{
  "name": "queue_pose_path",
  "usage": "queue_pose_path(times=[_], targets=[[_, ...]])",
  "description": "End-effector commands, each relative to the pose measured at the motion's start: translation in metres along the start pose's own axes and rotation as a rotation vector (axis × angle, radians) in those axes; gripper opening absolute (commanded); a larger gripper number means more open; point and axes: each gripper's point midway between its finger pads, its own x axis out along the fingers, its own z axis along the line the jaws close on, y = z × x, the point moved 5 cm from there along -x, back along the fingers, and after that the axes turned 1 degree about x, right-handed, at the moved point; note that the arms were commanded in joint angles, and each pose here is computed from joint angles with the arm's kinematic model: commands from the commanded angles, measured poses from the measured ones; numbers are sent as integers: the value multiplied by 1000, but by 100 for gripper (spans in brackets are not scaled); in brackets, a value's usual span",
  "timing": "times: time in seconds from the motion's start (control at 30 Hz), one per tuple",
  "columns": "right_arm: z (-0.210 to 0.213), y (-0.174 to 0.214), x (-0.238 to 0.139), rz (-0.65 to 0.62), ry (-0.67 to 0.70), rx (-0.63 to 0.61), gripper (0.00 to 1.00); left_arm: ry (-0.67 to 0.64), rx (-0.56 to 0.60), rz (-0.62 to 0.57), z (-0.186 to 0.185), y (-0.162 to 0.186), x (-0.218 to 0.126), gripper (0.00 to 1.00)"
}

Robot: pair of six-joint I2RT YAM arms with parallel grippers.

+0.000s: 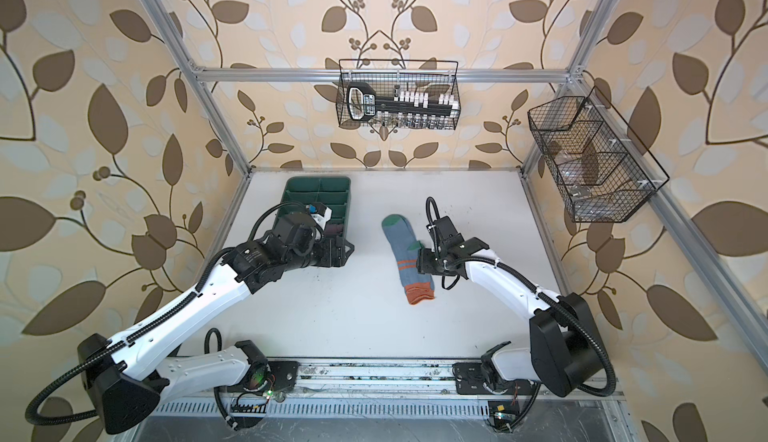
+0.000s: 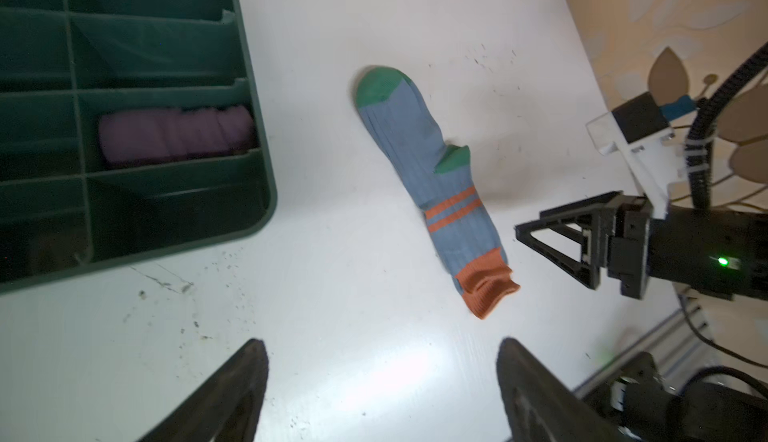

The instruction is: Roll the socks

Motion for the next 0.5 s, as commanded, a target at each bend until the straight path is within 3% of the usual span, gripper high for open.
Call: queue_pose_path(times=[0.0, 0.2, 0.47], targets=[[-9, 7, 6, -21, 31, 46, 66, 131, -64, 4, -15, 2, -4, 87], [-9, 16, 7, 10, 24, 36, 66, 90, -125, 53, 0, 24, 8, 86], [-29, 24, 25, 61, 52, 73, 64, 27, -130, 41, 12, 30, 5, 85]])
